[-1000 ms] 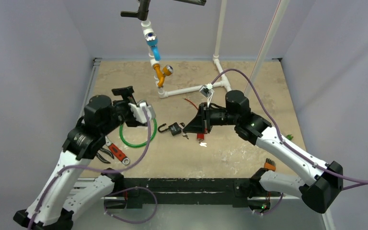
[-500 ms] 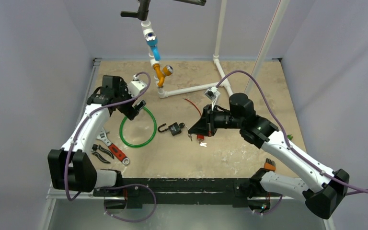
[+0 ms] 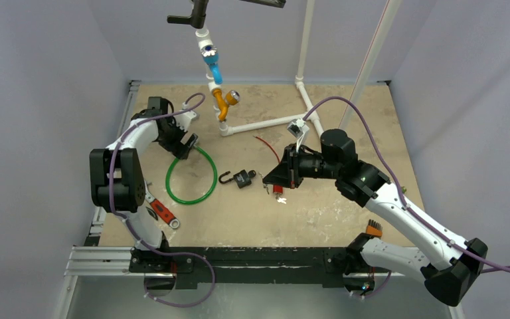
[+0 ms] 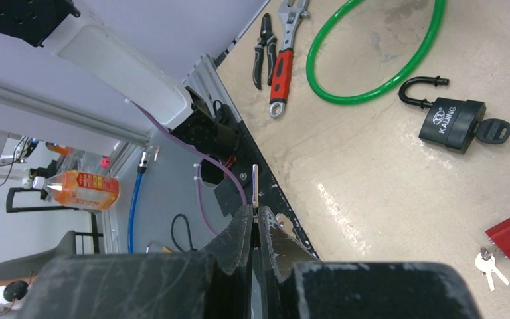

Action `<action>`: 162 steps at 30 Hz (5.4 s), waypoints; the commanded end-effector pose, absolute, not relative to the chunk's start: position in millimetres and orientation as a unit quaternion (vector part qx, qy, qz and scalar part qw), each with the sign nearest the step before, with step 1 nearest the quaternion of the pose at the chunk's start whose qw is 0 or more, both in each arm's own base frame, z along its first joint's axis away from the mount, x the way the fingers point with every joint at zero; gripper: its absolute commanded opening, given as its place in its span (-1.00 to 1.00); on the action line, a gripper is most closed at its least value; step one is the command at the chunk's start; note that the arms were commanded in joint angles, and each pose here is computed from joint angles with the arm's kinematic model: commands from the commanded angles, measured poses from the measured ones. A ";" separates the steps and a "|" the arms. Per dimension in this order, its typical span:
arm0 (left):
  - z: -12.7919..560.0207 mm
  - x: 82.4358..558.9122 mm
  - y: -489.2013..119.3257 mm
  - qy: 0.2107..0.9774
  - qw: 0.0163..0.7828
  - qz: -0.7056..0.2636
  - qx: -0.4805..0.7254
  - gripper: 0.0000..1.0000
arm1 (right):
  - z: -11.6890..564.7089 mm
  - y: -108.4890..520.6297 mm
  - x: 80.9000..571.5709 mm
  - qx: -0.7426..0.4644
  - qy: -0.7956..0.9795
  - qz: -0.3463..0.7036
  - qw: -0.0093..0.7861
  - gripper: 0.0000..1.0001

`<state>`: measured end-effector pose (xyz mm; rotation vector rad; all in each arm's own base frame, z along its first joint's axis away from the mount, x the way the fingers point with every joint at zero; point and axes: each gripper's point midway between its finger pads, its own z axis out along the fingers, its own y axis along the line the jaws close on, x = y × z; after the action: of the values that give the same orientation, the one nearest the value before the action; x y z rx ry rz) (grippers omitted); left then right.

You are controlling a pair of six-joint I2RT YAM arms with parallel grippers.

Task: Unlock with the key
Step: Pick up the key from the center of the board, then pick up the lock from the center of the board, then unlock the lock.

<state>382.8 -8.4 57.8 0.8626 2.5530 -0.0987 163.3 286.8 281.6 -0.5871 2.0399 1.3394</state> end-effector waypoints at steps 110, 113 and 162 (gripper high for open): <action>103.9 289.1 -54.0 0.830 0.271 -0.058 0.484 -1.00 | 332.1 281.3 161.5 -0.269 0.738 0.502 0.362 -1.00; 135.9 276.3 -62.7 0.801 0.322 -0.061 0.501 -1.00 | 332.7 281.3 159.7 -0.277 0.734 0.503 0.362 -1.00; 278.3 203.0 -181.2 0.296 0.568 0.056 0.766 -1.00 | 275.6 336.1 111.3 -0.396 0.742 0.500 0.207 -1.00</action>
<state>197.7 -175.6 252.4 1.8556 0.8086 0.0502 103.1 324.7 265.4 -1.1358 2.1281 1.3695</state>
